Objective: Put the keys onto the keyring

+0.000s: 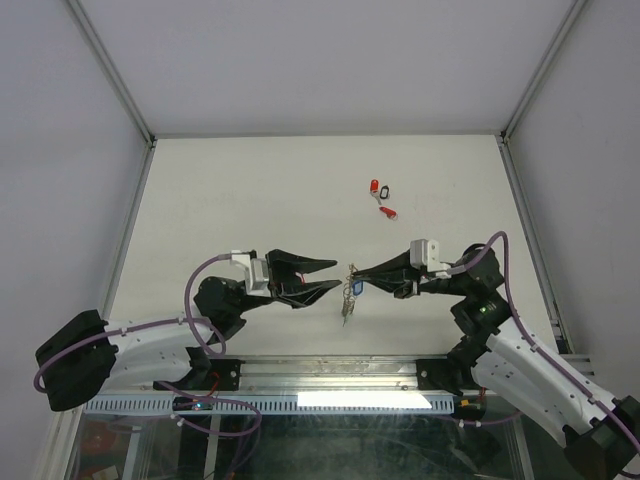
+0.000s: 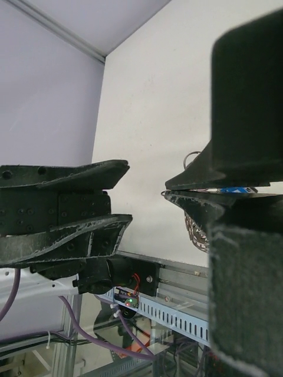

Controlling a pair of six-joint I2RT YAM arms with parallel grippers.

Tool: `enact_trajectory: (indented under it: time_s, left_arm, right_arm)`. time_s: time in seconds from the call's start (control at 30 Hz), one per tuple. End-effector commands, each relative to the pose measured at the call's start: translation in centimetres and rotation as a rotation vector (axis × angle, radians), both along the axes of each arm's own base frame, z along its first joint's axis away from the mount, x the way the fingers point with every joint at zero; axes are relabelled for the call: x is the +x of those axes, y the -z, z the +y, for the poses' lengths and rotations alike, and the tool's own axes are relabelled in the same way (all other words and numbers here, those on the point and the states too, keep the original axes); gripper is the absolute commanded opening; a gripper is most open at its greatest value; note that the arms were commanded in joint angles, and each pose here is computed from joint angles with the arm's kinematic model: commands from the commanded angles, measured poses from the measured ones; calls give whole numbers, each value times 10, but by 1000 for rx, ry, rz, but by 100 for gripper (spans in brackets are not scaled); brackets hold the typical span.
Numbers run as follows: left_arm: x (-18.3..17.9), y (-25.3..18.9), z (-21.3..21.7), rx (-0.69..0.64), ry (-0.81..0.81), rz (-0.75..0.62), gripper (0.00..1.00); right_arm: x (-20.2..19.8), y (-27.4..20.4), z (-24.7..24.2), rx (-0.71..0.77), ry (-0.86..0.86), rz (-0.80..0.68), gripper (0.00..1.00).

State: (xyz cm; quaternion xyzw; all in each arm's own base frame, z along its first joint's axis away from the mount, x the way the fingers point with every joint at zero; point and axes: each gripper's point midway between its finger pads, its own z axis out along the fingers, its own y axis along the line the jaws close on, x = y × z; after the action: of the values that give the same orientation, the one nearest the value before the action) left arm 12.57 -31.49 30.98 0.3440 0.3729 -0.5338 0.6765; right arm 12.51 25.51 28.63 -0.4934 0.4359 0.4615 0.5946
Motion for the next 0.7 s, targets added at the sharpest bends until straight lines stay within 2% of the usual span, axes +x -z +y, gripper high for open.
enact_trajectory:
  time_s: [0.0,0.17,0.47,0.67]
  left_arm:
    - [-8,-7,0,-36,45,-32,40]
    - [-19,0,-7,-14,122,-50,43]
    - [-19,-6,-11,-32,141,-55,34]
    - [-19,-8,-14,-34,149,-55,32]
  right_arm:
    - [-14,-44,-3,118,-46,-232,0]
    - [-15,-46,-3,125,-54,-250,0]
    - [-16,-44,-2,121,-67,-248,0]
    - [-16,-41,0,111,-72,-242,0]
